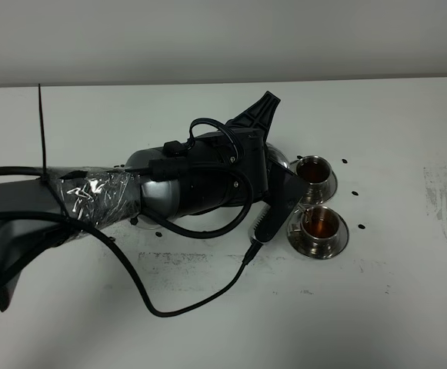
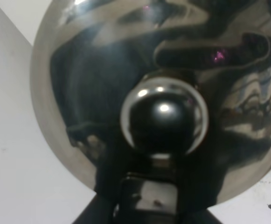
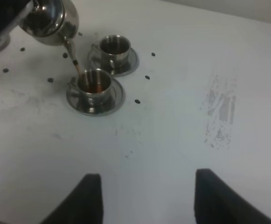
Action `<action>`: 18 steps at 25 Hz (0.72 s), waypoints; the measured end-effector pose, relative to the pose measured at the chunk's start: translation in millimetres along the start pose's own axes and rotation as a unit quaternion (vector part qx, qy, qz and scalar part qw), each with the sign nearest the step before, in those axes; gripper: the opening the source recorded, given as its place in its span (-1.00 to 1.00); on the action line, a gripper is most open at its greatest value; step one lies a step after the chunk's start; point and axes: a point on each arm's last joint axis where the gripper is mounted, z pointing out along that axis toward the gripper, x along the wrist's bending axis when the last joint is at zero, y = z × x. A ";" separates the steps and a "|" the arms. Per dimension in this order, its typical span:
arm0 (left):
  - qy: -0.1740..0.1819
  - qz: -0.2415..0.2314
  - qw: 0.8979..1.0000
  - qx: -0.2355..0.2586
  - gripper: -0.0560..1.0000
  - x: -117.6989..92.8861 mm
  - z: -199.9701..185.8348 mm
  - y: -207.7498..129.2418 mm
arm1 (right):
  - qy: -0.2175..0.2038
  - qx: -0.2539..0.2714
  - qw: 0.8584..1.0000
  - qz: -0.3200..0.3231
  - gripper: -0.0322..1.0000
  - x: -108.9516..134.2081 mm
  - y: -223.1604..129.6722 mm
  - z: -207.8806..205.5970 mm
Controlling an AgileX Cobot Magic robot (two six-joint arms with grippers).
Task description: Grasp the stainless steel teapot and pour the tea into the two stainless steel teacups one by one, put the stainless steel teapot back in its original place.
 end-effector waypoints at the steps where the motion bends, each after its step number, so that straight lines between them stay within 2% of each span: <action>1: 0.000 0.001 1.000 0.000 -0.55 0.0 0.0 0.0 | 0.000 0.000 1.000 0.000 -0.11 0.0 0.0 0.0; 18: 0.005 0.011 1.000 0.004 -0.55 0.8 0.0 -0.8 | 0.000 0.000 1.000 0.000 -0.11 0.0 0.0 0.0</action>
